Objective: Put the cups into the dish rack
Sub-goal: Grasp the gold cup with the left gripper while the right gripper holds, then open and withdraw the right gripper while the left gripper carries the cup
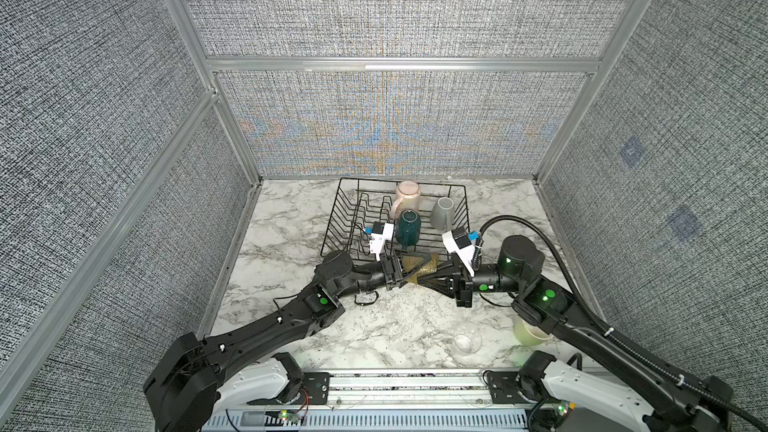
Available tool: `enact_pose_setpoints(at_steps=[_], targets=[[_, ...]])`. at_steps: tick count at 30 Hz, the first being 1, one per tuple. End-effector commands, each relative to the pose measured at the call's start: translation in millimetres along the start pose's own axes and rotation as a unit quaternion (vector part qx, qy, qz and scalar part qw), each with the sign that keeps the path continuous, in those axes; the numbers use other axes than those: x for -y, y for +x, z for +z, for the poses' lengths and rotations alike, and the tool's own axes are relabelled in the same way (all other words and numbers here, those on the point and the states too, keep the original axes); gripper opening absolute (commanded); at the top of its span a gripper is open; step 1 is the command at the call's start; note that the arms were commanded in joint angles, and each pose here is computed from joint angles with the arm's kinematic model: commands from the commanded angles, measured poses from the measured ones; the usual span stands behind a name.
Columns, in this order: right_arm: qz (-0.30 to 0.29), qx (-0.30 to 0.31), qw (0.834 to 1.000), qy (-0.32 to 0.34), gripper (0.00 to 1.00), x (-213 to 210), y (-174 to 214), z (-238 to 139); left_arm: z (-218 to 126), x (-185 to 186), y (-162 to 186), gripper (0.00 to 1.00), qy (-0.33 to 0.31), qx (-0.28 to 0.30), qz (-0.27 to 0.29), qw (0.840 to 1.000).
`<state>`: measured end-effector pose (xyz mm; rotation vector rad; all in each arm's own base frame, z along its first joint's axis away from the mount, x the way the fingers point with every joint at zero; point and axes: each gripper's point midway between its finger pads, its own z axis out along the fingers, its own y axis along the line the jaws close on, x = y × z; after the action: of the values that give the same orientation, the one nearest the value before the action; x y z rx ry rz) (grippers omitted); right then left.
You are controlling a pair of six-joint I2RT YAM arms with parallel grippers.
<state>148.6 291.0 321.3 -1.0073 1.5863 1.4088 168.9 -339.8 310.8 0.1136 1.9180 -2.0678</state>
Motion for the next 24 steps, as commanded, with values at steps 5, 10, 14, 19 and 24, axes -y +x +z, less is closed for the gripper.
enact_pose_setpoints(at_steps=[5, 10, 14, 19, 24], targets=[[-0.021, -0.021, 0.999, 0.035, 0.0, 19.8, 15.2, 6.0, 1.3, 13.1, 3.9, 0.77, 0.027, -0.019, 0.024, 0.999], [-0.01, -0.029, 0.998, 0.058, 0.05, 32.3, 30.5, 6.0, -3.1, 8.9, -1.8, 0.71, 0.023, -0.007, 0.019, 1.0], [-0.001, -0.038, 0.997, 0.072, 0.16, 37.5, 36.7, 5.0, -5.3, 5.4, -5.3, 0.7, 0.014, 0.001, 0.022, 1.0], [0.022, -0.035, 0.995, 0.089, 0.41, 41.4, 37.5, 2.0, -11.0, -18.5, -14.7, 0.69, -0.05, 0.031, 0.019, 0.998], [0.009, -0.028, 0.99, 0.135, 0.52, 47.3, 38.9, -11.2, -25.8, -48.6, -28.4, 0.69, -0.176, 0.061, 0.055, 0.981]])
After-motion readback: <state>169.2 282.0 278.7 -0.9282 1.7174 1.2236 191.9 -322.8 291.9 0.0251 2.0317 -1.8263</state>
